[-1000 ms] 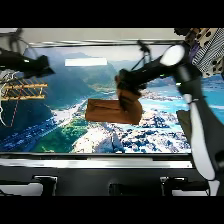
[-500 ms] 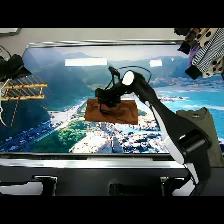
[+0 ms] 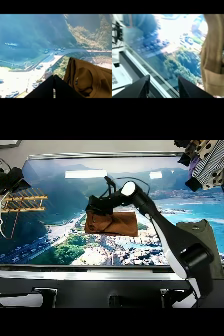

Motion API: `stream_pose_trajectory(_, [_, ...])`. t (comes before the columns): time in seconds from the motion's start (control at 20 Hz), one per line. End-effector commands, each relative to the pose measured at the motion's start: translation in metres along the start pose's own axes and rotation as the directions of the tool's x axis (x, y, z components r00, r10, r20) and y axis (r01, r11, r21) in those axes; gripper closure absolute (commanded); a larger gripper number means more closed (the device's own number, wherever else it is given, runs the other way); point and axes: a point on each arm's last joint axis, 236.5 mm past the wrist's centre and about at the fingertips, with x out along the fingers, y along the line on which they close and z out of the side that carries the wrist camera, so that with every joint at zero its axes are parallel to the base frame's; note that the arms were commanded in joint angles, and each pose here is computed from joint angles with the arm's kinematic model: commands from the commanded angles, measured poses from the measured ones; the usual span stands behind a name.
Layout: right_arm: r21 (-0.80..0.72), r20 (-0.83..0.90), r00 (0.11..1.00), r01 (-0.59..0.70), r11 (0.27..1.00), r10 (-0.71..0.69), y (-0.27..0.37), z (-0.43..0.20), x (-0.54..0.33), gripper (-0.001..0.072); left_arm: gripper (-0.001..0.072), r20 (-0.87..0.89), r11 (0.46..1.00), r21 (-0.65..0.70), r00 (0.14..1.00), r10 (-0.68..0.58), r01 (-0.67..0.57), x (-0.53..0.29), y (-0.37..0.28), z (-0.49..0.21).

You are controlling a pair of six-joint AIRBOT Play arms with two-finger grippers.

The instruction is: Fold the clothes and pants, and hang the long-sleeved shirts on hangers.

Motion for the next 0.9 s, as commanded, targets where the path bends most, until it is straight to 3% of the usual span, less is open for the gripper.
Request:
stream_pose_trajectory(0.0, [-0.074, 0.069, 0.997, 0.043, 0.996, -0.038, 0.004, 0.015, -0.056, 0.0294, 0.0691, -0.001, 1.000, -0.002, 1.000, 0.001, -0.001, 0.001, 0.001, 0.000])
stream_pose_trajectory(0.1, [-0.051, 0.107, 0.987, 0.129, 0.990, -0.123, -0.030, 0.030, -0.106, 0.0198, 0.0691, -0.001, 1.000, -0.001, 1.000, 0.001, -0.001, 0.000, 0.001, 0.000])
stream_pose_trajectory(0.4, [0.117, 0.076, 0.962, 0.252, 0.961, -0.261, -0.179, 0.027, -0.225, 0.0174, 0.0691, 0.000, 1.000, -0.002, 1.000, 0.001, -0.001, 0.000, 0.001, 0.000])
stream_pose_trajectory(0.6, [0.252, 0.043, 0.975, 0.199, 0.947, -0.216, -0.251, -0.006, -0.212, 0.0176, 0.0691, 0.000, 1.000, -0.001, 1.000, 0.001, -0.001, 0.000, 0.001, 0.000])
stream_pose_trajectory(0.85, [0.294, 0.026, 0.990, 0.127, 0.947, -0.141, -0.282, -0.029, -0.149, 0.0188, 0.0690, 0.000, 1.000, -0.001, 1.000, 0.001, -0.001, 0.000, 0.001, 0.000])
